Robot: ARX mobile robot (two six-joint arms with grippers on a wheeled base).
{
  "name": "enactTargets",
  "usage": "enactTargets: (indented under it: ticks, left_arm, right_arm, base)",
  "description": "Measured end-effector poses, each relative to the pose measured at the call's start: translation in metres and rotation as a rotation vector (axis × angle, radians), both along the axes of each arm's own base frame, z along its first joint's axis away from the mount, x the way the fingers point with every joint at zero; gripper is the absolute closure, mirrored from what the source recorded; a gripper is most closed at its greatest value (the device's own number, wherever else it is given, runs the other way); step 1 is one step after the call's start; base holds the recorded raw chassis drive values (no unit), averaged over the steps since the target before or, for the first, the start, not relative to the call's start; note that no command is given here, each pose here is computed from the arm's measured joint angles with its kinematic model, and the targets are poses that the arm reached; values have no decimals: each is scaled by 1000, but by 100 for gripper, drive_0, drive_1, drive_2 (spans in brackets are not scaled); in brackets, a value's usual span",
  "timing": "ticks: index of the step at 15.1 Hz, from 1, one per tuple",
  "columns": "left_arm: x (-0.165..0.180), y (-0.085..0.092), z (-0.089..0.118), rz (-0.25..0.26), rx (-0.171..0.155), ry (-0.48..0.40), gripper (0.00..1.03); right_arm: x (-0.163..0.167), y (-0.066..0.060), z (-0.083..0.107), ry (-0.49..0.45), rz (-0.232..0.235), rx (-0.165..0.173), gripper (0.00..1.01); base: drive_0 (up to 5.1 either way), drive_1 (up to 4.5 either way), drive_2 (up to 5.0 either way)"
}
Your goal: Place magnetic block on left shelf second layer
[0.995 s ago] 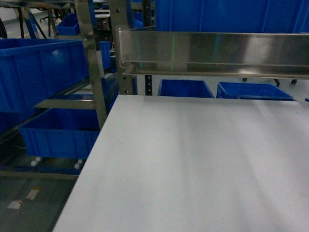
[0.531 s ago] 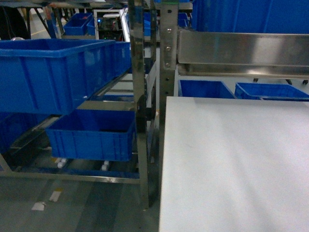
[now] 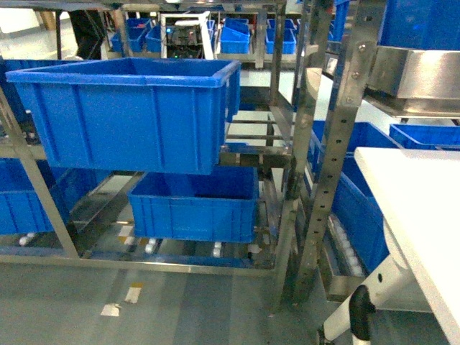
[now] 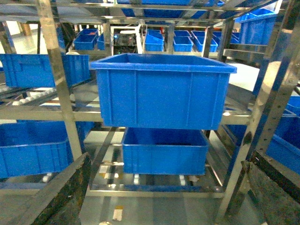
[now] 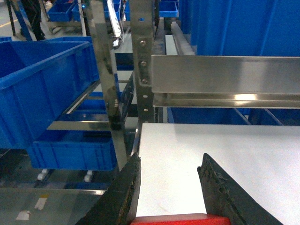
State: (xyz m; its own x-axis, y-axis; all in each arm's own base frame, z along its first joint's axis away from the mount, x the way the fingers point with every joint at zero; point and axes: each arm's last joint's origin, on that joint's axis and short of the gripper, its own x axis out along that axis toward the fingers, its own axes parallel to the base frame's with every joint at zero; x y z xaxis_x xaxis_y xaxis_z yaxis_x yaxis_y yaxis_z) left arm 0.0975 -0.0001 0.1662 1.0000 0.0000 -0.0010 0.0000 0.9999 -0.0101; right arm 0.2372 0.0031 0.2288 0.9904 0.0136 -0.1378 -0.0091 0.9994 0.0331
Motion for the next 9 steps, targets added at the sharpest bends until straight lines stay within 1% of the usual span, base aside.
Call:
enactTargets:
  ticks: [8, 9]
  left_arm:
    - [0, 0, 0, 0, 0, 1, 5]
    - [0, 0, 0, 0, 0, 0, 5]
  right_arm:
    - [0, 0, 0, 1, 0, 0, 68]
    - [0, 0, 0, 0, 0, 0, 68]
  base:
    - [-489, 247, 247]
    - [-472, 355, 155]
